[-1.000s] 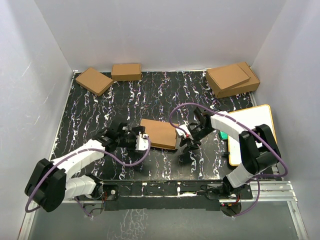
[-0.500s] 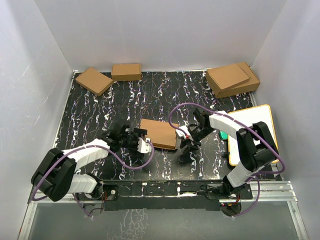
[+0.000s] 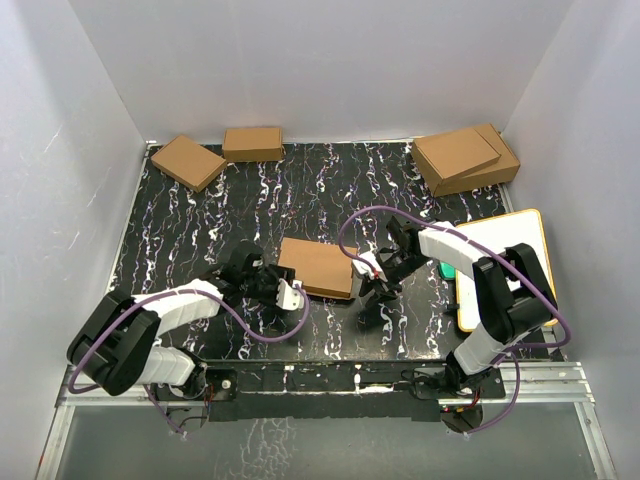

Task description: Fold the paper box

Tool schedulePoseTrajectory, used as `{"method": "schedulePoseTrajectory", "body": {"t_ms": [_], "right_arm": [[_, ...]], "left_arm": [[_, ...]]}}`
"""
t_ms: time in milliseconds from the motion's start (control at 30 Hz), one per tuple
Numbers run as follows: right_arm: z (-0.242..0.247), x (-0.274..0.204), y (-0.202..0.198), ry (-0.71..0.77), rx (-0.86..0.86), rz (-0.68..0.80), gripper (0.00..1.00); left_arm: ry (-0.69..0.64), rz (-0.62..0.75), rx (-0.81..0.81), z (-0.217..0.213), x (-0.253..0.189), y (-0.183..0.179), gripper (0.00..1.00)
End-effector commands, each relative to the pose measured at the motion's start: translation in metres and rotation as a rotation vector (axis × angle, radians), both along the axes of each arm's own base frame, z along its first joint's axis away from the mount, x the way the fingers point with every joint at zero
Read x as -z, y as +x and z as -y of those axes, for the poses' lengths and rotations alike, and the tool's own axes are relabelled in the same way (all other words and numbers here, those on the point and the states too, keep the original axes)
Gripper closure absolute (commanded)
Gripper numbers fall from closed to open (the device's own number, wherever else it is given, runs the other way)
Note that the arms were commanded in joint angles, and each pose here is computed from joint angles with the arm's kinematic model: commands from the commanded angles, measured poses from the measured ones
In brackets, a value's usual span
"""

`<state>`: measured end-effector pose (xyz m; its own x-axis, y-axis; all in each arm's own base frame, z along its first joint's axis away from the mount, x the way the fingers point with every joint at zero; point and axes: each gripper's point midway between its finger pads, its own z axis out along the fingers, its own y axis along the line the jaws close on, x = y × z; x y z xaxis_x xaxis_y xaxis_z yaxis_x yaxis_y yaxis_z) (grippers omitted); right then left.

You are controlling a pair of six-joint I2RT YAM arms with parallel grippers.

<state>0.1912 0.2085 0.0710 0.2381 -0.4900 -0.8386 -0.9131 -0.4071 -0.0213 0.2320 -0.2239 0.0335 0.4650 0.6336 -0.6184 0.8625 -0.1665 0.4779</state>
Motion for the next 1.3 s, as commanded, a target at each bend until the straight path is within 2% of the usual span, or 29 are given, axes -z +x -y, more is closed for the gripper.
{"method": "schedulePoseTrajectory", "body": {"t_ms": [0,167,533,767,1267], "right_arm": [[-0.012,-0.024,0.005,0.115,-0.033,0.085,0.64],[-0.011,-0.026,0.001,0.134,-0.057,0.123,0.64],[-0.002,0.003,-0.01,0.106,-0.251,0.39,0.62],[-0.023,0.002,0.005,0.084,-0.292,0.54,0.65],[-0.024,0.009,0.027,0.016,-0.285,0.601,0.69]], "left_arm": [[-0.011,-0.004,0.049,0.004,0.001,-0.009,0.53],[-0.008,-0.009,0.051,0.004,0.003,-0.01,0.55],[-0.002,-0.027,0.054,0.003,0.007,-0.013,0.57],[-0.001,-0.036,0.057,0.004,0.008,-0.013,0.58],[0.003,-0.047,0.061,0.003,0.012,-0.016,0.58]]}}
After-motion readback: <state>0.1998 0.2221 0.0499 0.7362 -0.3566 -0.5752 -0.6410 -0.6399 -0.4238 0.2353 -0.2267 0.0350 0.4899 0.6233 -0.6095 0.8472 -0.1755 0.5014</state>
